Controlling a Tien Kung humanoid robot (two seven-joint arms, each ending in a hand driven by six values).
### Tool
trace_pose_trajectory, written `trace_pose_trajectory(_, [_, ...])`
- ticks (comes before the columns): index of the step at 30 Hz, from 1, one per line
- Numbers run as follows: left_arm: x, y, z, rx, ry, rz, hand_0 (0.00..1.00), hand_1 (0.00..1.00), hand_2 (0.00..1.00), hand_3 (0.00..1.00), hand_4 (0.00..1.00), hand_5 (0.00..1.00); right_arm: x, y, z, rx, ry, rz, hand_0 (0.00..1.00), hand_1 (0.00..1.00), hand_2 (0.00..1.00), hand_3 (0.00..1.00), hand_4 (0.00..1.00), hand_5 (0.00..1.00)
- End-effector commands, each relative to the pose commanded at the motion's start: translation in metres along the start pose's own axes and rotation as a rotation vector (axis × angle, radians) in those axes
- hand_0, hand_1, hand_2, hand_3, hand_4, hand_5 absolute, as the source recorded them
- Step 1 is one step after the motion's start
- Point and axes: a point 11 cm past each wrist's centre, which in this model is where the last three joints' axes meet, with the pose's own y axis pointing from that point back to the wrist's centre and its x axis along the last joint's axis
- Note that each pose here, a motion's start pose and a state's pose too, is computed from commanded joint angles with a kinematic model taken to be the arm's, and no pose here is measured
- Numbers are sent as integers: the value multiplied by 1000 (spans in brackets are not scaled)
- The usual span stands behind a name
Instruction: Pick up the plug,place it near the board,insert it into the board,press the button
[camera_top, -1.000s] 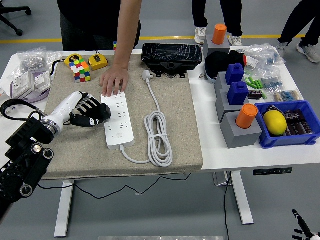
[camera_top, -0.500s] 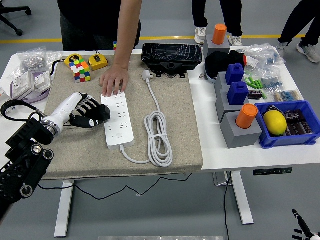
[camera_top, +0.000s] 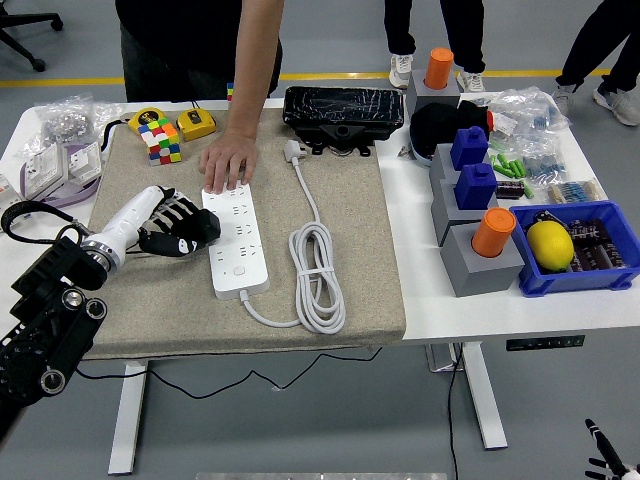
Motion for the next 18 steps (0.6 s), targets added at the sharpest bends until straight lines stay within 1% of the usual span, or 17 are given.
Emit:
trace_pose_trajectory(4, [0,0,0,-2,1,1,424,562,501,535,676,2,0,0,0,-1,0,-1,994,865,792,842,998,998])
trace_pose_trajectory(5, [0,0,0,-1,1,1,443,583,564,573,728,2,0,0,0,-1,0,-2,994,865,791,842,998,998])
trace_pose_trajectory(10, [1,0,-1,-2,1,3,443,583,564,573,728,2,0,0,0,-1,1,-2,994,865,791,842,998,998])
trace_pose_trajectory(11, [1,0,-1,-2,1,3,518,667,617,600,765,2,0,0,1,-1,1,-2,997,865,791,842,998,998])
trace_pose_trajectory(16, [1,0,0,-2,-3,6,518,667,617,600,765,2,0,0,1,-1,1,-2,997,865,791,842,998,998])
trace_pose_trajectory(18, [2,0,0,-3,-6,6,534,673,630,616,765,2,0,0,0,1,1,0,998,864,791,842,998,998])
